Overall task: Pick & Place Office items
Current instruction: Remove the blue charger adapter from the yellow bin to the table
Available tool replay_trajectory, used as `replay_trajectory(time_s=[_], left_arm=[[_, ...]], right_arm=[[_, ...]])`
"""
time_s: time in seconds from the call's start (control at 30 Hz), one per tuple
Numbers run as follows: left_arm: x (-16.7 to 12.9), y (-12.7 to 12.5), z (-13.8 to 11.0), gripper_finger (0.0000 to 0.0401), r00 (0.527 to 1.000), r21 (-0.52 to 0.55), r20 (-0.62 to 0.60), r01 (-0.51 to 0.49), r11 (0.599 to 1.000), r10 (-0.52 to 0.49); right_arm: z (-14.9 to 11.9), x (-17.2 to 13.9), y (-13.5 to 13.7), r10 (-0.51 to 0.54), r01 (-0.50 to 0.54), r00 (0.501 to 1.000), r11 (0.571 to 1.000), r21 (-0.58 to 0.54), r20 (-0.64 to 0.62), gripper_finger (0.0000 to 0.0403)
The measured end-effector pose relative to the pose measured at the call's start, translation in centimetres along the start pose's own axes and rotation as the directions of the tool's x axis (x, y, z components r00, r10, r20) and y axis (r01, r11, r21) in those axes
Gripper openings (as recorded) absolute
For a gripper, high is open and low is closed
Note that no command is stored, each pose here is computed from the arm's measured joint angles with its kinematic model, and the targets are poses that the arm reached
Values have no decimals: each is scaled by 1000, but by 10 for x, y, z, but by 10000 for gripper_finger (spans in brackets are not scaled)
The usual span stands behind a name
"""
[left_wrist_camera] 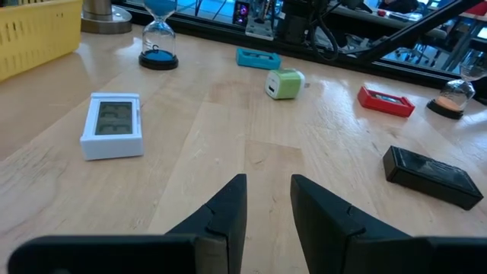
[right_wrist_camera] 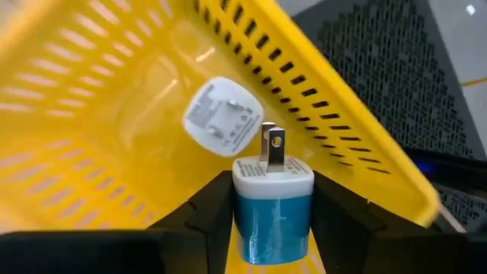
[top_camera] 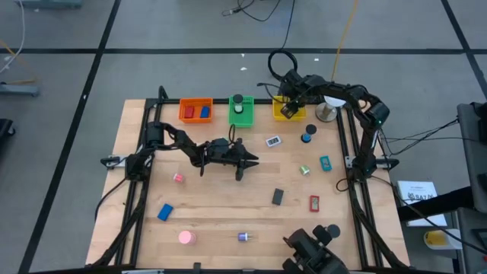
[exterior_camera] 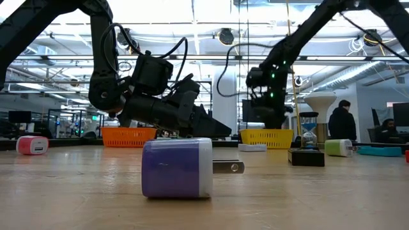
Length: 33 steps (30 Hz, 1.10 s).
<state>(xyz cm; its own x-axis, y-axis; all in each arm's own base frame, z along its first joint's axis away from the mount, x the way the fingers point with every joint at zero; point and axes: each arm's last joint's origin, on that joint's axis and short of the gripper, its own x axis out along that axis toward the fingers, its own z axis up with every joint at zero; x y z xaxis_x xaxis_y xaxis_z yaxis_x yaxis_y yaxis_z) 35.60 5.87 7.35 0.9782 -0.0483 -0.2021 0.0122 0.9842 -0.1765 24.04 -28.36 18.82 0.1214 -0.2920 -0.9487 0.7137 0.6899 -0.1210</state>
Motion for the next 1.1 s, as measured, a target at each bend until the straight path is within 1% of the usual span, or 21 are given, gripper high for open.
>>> replay_trajectory(time_s=[0.23,0.3,0.4,0.5,0.57,0.6,0.67,0.77,0.8,0.87,0.9,1.0,1.1], left_arm=[[-1,5,1,104,1000,-11,2,-10,1000,10],[-2,6,2,104,1000,-22,20,13,1000,-12],[-10,6,6,104,994,-28,98,45,999,-42],[-25,9,4,103,986,-40,162,45,998,-38],[-36,12,5,103,976,-45,215,46,998,-35],[-41,13,4,103,975,-52,220,45,998,-32],[-48,16,2,103,980,-68,198,27,997,-13],[-58,17,3,103,980,-65,200,12,998,1],[-62,17,3,103,982,-65,191,6,998,6],[-65,17,4,103,980,-44,198,-3,999,11],[-69,16,3,103,981,-41,192,-6,999,14],[-72,14,4,103,982,-34,187,-8,999,14],[-72,10,-2,103,990,-41,144,4,999,2]], right_arm=[[-5,-58,0,-7,6,993,1000,10,116,135],[-9,-74,4,-6,4,986,1000,12,164,135],[-23,-89,19,16,-12,970,1000,-19,243,135],[-41,-91,39,85,-72,941,996,-49,328,136],[-52,-90,57,137,-115,903,990,-79,407,136],[-56,-90,66,159,-130,882,987,-95,444,136],[-67,-88,86,213,-163,851,976,-144,481,136],[-79,-84,120,306,-216,784,950,-225,540,136],[-84,-83,131,340,-236,760,939,-251,554,136],[-92,-79,152,407,-275,691,912,-303,598,136],[-97,-75,162,439,-296,657,898,-326,613,136],[-116,-59,184,510,-337,583,860,-384,632,136],[-127,-39,199,541,-370,519,840,-396,662,136]])
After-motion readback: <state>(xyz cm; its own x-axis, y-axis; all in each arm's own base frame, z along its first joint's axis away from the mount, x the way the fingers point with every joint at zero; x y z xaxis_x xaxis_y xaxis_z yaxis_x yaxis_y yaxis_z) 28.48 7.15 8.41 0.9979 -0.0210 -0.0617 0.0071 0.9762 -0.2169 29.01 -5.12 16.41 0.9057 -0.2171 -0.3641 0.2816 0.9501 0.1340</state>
